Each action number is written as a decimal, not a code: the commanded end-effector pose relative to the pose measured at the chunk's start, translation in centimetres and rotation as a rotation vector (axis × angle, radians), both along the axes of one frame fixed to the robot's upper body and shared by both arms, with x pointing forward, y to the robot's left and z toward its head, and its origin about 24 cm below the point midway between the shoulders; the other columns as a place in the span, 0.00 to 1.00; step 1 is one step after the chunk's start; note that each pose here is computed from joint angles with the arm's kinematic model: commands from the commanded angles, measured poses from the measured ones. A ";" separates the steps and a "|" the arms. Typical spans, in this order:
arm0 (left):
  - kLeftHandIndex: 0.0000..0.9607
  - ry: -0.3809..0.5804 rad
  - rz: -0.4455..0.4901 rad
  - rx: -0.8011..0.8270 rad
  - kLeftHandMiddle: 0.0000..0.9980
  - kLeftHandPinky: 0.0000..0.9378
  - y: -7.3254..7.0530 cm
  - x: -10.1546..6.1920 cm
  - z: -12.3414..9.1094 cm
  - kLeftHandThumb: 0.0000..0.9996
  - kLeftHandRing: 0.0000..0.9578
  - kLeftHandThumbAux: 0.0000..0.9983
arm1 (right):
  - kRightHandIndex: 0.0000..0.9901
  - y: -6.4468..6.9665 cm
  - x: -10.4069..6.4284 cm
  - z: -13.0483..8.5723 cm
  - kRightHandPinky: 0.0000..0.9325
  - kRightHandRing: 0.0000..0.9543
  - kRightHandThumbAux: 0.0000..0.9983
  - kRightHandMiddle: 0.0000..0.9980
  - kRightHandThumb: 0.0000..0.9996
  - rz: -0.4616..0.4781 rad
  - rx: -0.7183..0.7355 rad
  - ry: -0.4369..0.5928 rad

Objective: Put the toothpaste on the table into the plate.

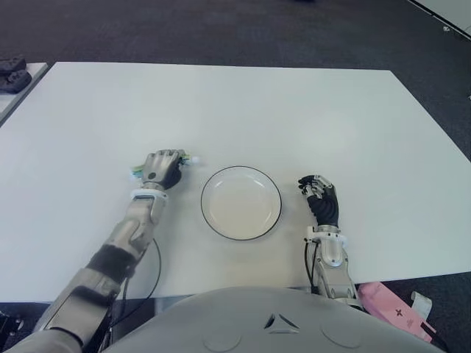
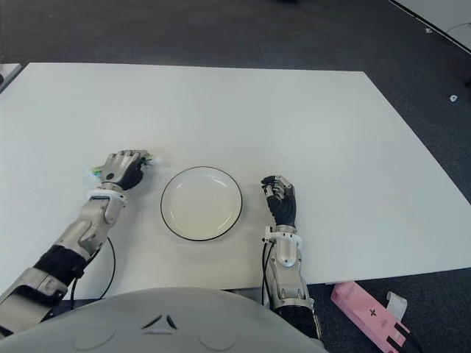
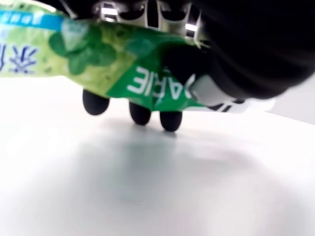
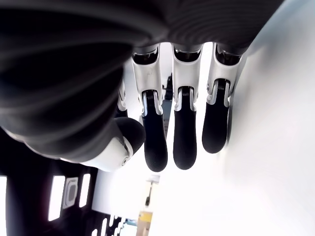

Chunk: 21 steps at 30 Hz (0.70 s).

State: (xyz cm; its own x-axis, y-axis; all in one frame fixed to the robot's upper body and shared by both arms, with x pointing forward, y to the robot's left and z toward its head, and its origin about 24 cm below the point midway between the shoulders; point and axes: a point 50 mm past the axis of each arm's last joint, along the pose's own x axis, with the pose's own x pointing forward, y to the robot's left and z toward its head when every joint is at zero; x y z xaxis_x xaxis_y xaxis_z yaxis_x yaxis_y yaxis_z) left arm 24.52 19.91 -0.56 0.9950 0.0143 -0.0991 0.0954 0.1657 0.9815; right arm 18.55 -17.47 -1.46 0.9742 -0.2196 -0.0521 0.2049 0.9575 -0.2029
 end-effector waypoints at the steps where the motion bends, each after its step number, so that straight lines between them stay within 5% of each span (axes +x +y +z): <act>1: 0.41 -0.022 0.028 0.038 0.54 0.88 0.8 -0.5 1.3 0.85 0.88 0.67 | 0.42 0.3 0.1 -0.3 0.46 0.47 0.74 0.47 0.70 0.002 0.013 0.024; 10: 0.41 -0.258 -0.061 0.040 0.55 0.92 -0.3 -0.7 5.3 0.85 0.91 0.67 | 0.42 0.4 0.2 -0.4 0.47 0.47 0.74 0.47 0.70 0.005 0.014 0.021; 21: 0.42 -0.379 -0.221 -0.110 0.55 0.92 -2.4 -1.6 8.1 0.86 0.93 0.67 | 0.42 0.6 0.3 -0.3 0.47 0.47 0.74 0.46 0.70 0.012 0.006 0.025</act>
State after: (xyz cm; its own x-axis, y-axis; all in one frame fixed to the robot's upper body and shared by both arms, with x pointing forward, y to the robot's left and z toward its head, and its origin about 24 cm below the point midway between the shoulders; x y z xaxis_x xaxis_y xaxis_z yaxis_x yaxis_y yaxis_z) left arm 23.25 17.67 7.25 0.9480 -0.1741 0.2666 -0.2188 0.2521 0.9426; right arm 18.76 -17.06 -1.49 0.9759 -0.2116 -0.0535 0.1976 0.9607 -0.1950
